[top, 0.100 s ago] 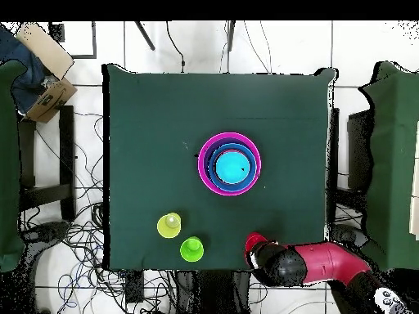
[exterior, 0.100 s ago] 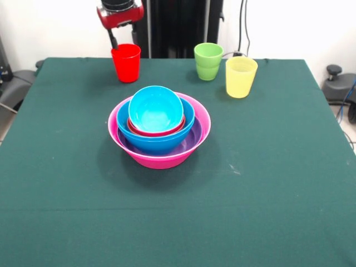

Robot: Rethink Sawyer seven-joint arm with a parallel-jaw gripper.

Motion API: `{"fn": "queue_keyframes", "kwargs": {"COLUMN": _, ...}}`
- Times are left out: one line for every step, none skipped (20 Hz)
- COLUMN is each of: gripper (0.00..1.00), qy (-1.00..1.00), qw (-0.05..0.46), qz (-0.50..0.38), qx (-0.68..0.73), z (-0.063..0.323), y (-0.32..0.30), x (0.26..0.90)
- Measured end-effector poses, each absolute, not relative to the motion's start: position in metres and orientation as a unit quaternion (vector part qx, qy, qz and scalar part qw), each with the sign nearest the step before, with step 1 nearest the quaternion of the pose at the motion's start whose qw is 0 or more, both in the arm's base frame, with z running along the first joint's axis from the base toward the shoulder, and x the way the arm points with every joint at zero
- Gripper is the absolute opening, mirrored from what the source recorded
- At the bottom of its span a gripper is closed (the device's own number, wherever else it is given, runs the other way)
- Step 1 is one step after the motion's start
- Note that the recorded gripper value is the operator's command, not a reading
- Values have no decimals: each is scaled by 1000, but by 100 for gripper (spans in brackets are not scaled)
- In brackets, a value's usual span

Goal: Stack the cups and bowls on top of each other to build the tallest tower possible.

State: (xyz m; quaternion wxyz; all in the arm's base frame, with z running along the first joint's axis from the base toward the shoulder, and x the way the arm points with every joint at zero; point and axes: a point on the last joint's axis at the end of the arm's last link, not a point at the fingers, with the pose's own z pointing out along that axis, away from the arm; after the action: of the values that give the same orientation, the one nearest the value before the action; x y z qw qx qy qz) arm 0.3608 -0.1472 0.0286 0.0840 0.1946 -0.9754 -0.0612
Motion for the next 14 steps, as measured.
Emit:
{"fn": "queue_keyframes", "kwargs": {"gripper": 100, "qy": -975, "qw": 85, "qz": -63, "qx": 195, "z": 27, "y": -146, "x": 359}}
{"fn": "queue_keyframes", "kwargs": {"gripper": 100, "qy": -975, "qw": 85, "qz": -64, "qx": 195, "z": 27, "y": -146, "x": 359}}
{"fn": "queue_keyframes", "kwargs": {"gripper": 100, "qy": -975, "qw": 86, "qz": -64, "qx": 195, "z": 26, "y": -146, "x": 359}}
{"fn": "queue_keyframes", "kwargs": {"gripper": 100, "qy": -975, "qw": 86, "qz": -65, "qx": 194, "z": 26, "y": -146, "x": 358}}
{"fn": "queue_keyframes", "kwargs": {"gripper": 100, "qy": -975, "qw": 86, "qz": -65, "qx": 195, "z": 26, "y": -145, "x": 358}}
{"fn": "queue_keyframes", "kwargs": {"gripper": 100, "qy": -975, "qw": 86, "qz": -65, "qx": 194, "z": 26, "y": -145, "x": 358}}
{"fn": "queue_keyframes", "kwargs": {"gripper": 100, "qy": -975, "qw": 87, "qz": -66, "qx": 194, "z": 25, "y": -145, "x": 357}}
{"fn": "queue_keyframes", "kwargs": {"gripper": 100, "qy": -975, "qw": 88, "qz": -67, "qx": 194, "z": 25, "y": -145, "x": 357}}
{"fn": "queue_keyframes", "kwargs": {"gripper": 100, "qy": -975, "qw": 89, "qz": -68, "qx": 193, "z": 24, "y": -144, "x": 356}}
{"fn": "queue_keyframes", "kwargs": {"gripper": 100, "qy": -974, "qw": 90, "qz": -70, "qx": 193, "z": 23, "y": -144, "x": 354}}
{"fn": "queue_keyframes", "kwargs": {"gripper": 100, "qy": -974, "qw": 91, "qz": -71, "qx": 194, "z": 21, "y": -144, "x": 352}}
{"fn": "queue_keyframes", "kwargs": {"gripper": 100, "qy": -974, "qw": 92, "qz": -72, "qx": 194, "z": 20, "y": -143, "x": 350}}
{"fn": "queue_keyframes", "kwargs": {"gripper": 100, "qy": -973, "qw": 93, "qz": -72, "qx": 196, "z": 17, "y": -143, "x": 347}}
{"fn": "queue_keyframes", "kwargs": {"gripper": 100, "qy": -973, "qw": 93, "qz": -72, "qx": 199, "z": 15, "y": -143, "x": 345}}
